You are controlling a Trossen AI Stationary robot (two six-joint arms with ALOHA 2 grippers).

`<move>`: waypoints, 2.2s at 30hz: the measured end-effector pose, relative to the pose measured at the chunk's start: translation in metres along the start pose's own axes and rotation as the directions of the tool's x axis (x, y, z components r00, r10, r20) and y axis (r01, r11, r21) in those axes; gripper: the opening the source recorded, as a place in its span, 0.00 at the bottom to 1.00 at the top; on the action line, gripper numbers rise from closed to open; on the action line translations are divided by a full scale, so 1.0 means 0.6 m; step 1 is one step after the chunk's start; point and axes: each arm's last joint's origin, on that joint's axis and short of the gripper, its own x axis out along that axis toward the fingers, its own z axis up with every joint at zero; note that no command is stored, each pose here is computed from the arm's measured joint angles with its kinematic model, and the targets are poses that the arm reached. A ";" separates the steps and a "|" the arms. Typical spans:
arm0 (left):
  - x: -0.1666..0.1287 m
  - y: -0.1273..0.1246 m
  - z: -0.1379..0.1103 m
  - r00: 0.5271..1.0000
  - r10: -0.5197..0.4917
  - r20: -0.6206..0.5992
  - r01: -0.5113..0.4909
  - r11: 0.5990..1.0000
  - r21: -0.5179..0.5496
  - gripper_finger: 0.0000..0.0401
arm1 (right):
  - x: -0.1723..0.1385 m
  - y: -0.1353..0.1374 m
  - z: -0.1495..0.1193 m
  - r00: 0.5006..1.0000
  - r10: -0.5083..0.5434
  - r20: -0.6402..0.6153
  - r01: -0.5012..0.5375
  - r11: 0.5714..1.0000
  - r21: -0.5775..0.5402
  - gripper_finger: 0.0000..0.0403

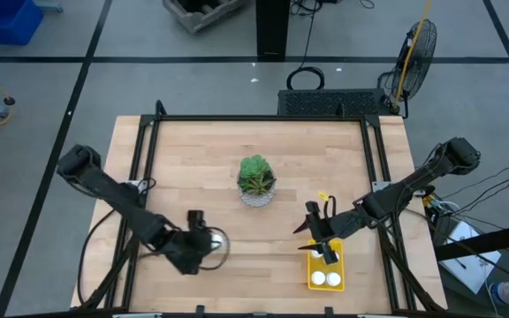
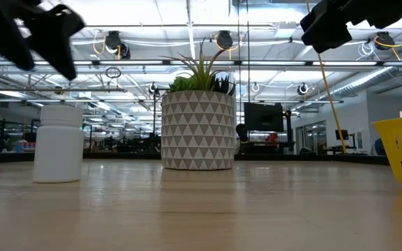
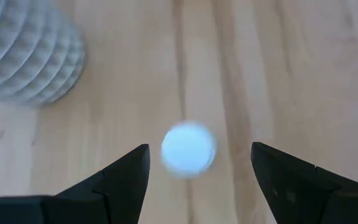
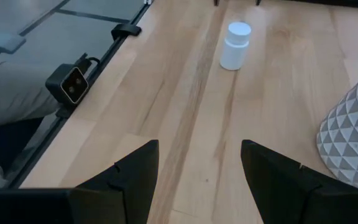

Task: Pick and place pill bottles into a basket
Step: Put the white pill bottle into the bin

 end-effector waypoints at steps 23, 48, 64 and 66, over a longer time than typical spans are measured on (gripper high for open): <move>0.047 0.023 -0.199 0.886 -0.017 0.463 0.105 0.981 -0.165 0.70 | 0.016 -0.009 0.045 0.957 0.016 0.290 -0.001 0.999 -0.052 0.55; 0.099 -0.001 -0.209 0.887 0.006 0.461 0.074 0.985 -0.156 0.70 | 0.106 -0.077 0.041 0.894 -0.040 0.445 0.071 0.996 -0.053 0.55; 0.137 -0.001 -0.203 0.873 0.017 0.487 0.092 0.976 -0.199 0.70 | 0.106 -0.075 0.041 0.896 -0.004 0.445 0.039 0.997 -0.069 0.55; 0.141 0.000 -0.203 0.876 0.020 0.482 0.087 0.976 -0.199 0.70 | 0.106 -0.074 0.041 0.896 0.011 0.444 0.021 0.997 -0.068 0.55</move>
